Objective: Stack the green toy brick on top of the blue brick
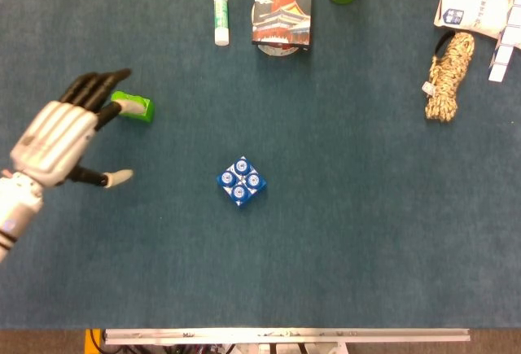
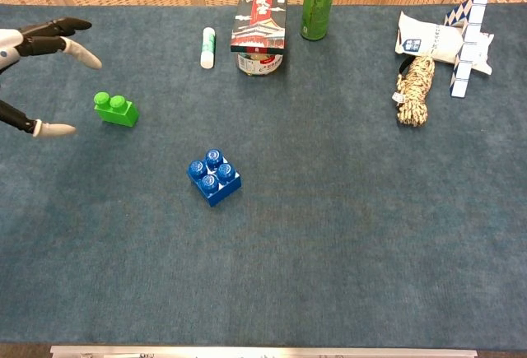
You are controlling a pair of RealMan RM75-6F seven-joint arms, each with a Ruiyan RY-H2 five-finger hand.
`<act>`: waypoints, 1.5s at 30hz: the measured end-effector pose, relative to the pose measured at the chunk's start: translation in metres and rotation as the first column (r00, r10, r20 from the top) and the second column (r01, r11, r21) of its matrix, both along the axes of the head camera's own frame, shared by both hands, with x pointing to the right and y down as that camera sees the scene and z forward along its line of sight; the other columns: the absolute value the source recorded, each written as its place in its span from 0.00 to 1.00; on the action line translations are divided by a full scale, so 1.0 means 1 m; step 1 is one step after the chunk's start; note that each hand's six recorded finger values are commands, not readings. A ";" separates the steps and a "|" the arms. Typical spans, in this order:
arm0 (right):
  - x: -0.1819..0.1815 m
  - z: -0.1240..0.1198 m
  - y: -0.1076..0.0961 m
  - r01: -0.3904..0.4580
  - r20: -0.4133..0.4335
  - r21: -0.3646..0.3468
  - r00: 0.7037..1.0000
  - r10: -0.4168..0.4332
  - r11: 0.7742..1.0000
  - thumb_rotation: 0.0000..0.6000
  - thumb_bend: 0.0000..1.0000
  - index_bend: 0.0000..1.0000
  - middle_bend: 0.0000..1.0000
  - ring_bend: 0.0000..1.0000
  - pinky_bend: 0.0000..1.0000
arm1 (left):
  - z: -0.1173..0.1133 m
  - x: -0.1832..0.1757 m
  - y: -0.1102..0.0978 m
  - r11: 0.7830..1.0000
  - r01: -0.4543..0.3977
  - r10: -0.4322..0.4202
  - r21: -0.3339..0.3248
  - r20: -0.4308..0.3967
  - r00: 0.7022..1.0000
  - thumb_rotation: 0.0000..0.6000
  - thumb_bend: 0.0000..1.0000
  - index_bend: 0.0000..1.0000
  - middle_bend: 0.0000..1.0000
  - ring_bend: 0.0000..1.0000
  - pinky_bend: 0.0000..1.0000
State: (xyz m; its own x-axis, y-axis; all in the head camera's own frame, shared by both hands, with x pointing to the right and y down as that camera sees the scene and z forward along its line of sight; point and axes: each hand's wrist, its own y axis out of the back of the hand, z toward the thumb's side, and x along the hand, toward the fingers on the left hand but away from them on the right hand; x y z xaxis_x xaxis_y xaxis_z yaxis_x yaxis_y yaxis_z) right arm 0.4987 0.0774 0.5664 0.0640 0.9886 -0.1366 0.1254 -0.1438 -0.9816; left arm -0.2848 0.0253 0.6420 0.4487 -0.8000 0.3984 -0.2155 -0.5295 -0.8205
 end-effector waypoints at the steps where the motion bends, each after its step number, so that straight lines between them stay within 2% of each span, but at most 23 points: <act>1: 0.001 -0.001 0.001 -0.004 -0.001 0.002 1.000 0.004 1.000 1.00 0.63 0.12 0.26 0.15 0.24 | 0.003 0.003 -0.002 1.000 -0.006 0.006 -0.007 -0.003 1.000 1.00 0.13 0.24 0.00 0.00 0.00; 7: 0.004 -0.003 0.004 -0.018 -0.004 0.006 1.000 0.018 1.000 1.00 0.63 0.13 0.26 0.15 0.24 | 0.018 0.021 -0.017 0.999 -0.030 0.029 -0.030 -0.019 0.999 1.00 0.13 0.24 0.00 0.00 0.00; 12: 0.004 -0.001 0.003 -0.016 -0.005 -0.002 1.000 0.016 1.000 1.00 0.63 0.13 0.26 0.15 0.24 | 0.024 0.029 -0.030 0.999 -0.042 0.042 -0.008 0.001 0.999 1.00 0.13 0.18 0.00 0.00 0.00; 19: 0.004 0.000 0.002 -0.013 -0.001 -0.007 1.000 0.013 1.000 1.00 0.63 0.13 0.26 0.15 0.24 | 0.037 0.031 -0.041 0.995 -0.093 0.089 0.028 0.123 0.988 1.00 0.13 0.18 0.00 0.00 0.00; 23: 0.003 0.001 0.002 -0.012 -0.002 -0.011 1.000 0.012 1.000 1.00 0.63 0.13 0.26 0.15 0.24 | 0.050 0.027 -0.045 0.992 -0.121 0.114 0.023 0.213 0.970 1.00 0.13 0.18 0.00 0.00 0.00; 27: 0.002 0.004 0.001 -0.012 -0.005 -0.017 1.000 0.012 1.000 1.00 0.63 0.13 0.26 0.15 0.24 | 0.060 0.024 -0.048 0.990 -0.138 0.131 0.006 0.267 0.955 1.00 0.13 0.18 0.00 0.00 0.00; 35: 0.000 0.008 0.001 -0.007 -0.011 -0.032 1.000 0.006 0.999 1.00 0.63 0.13 0.26 0.15 0.24 | 0.073 0.025 -0.058 0.991 -0.131 0.131 -0.022 0.306 0.943 1.00 0.14 0.23 0.00 0.00 0.00; 40: -0.001 0.010 0.001 -0.004 -0.013 -0.037 1.000 0.003 0.999 1.00 0.63 0.13 0.26 0.15 0.24 | 0.078 0.028 -0.065 0.991 -0.130 0.133 -0.033 0.321 0.938 1.00 0.21 0.24 0.00 0.00 0.00; 45: -0.001 0.010 0.001 -0.003 -0.014 -0.040 1.000 0.002 0.999 1.00 0.63 0.14 0.26 0.15 0.24 | 0.085 0.030 -0.068 0.989 -0.135 0.150 -0.068 0.343 0.927 1.00 0.24 0.25 0.00 0.00 0.00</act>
State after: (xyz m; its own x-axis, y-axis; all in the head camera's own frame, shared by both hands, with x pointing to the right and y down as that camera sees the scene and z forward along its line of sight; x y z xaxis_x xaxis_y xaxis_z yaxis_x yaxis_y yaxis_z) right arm 0.4977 0.0781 0.5769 0.0592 0.9825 -0.1769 0.1124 -0.1826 -0.9767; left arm -0.2551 -0.0422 0.7270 0.3848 -0.7169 0.5814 0.1584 -0.5693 -0.8067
